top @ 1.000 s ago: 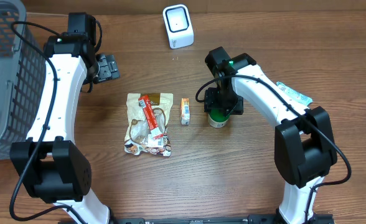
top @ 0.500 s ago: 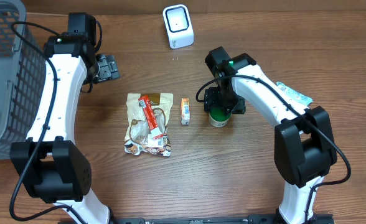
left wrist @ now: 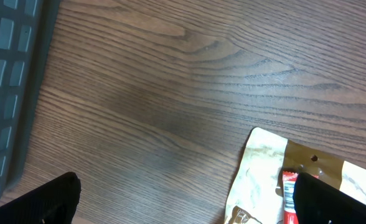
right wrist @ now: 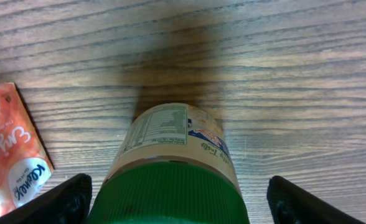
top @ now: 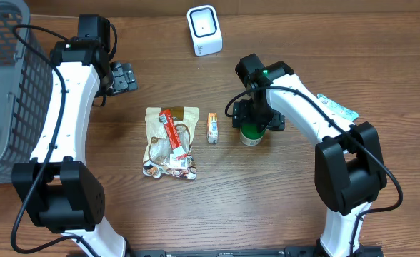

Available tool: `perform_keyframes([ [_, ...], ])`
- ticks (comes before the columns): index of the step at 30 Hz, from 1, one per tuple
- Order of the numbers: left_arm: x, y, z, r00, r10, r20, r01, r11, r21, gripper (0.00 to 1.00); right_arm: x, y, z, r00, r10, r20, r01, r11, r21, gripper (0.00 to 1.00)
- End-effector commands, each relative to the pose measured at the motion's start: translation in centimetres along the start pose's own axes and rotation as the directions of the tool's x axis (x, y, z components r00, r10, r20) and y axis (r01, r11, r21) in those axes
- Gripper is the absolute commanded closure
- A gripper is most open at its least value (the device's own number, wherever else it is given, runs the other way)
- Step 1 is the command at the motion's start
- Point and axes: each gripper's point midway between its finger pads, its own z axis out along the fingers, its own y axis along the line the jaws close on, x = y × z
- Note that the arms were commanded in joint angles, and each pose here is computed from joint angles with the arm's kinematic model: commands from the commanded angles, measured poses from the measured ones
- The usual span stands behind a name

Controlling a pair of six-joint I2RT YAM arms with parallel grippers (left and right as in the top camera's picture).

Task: Scan the item barcode
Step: 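Hold the green jar upright near the orange pack with the right gripper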

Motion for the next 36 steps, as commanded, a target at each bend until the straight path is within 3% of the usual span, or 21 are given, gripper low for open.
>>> perform_keyframes([
  [1,-0.54,-0.09,-1.13,0.999,0.023,0.033,-0.023,1.0,0.002,0.0,-0.08,-0.37,-0.12,1.0,0.008,0.009,-0.008,1.0,0.01,0.05],
  [16,-0.54,-0.09,-1.13,0.999,0.023,0.033,-0.023,1.0,0.002,0.0,0.32,-0.02,-0.11,1.0,-0.011,0.013,0.011,0.999,0.034,0.05],
  [36,-0.54,-0.09,-1.13,0.999,0.023,0.033,-0.023,1.0,0.002,0.0,0.33,-0.03,-0.04,0.997,0.071,0.015,-0.072,0.997,0.034,0.09],
])
